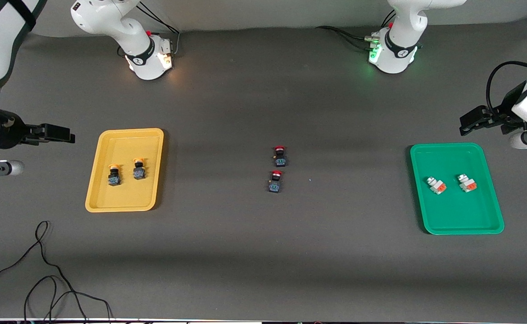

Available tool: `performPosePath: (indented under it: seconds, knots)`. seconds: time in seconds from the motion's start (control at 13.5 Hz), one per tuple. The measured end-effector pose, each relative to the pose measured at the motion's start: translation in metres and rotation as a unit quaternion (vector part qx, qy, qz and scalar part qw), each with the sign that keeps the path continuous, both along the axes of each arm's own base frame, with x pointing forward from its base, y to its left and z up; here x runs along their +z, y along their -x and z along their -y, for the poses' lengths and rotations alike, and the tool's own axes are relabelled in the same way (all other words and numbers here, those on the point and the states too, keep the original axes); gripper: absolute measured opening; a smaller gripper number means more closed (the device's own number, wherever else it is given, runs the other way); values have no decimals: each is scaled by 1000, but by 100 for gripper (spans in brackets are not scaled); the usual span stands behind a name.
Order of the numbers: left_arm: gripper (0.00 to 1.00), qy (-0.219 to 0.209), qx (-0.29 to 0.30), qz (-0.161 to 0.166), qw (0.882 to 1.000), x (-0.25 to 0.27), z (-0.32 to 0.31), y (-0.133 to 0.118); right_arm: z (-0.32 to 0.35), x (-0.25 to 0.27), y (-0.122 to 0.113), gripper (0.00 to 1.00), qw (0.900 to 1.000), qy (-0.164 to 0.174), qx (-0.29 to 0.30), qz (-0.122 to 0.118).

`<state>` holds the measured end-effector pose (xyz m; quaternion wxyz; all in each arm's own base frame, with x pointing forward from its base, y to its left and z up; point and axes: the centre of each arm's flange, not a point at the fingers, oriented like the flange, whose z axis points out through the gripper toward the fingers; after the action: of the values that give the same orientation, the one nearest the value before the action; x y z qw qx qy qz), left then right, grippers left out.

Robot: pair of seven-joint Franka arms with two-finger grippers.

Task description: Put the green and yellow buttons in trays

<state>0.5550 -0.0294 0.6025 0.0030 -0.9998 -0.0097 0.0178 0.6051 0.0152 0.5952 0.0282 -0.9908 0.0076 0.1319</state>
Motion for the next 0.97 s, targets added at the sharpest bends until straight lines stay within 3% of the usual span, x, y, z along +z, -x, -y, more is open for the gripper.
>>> performPosePath:
  seconds: [0.22,0.52,0.74,0.97]
  knots:
    - [99,0,0,0,1000,0,0,0,10,1,0,100,1000,7,14,-11]
    - [99,-1,1,0,1000,0,-1,0,-3,16,8,100,1000,20,19,-2]
    - [99,-4,4,-2,1000,0,-6,1,-8,15,19,100,998,35,39,24]
    - [100,-6,7,-4,1000,0,-10,1,2,8,46,100,997,35,43,57]
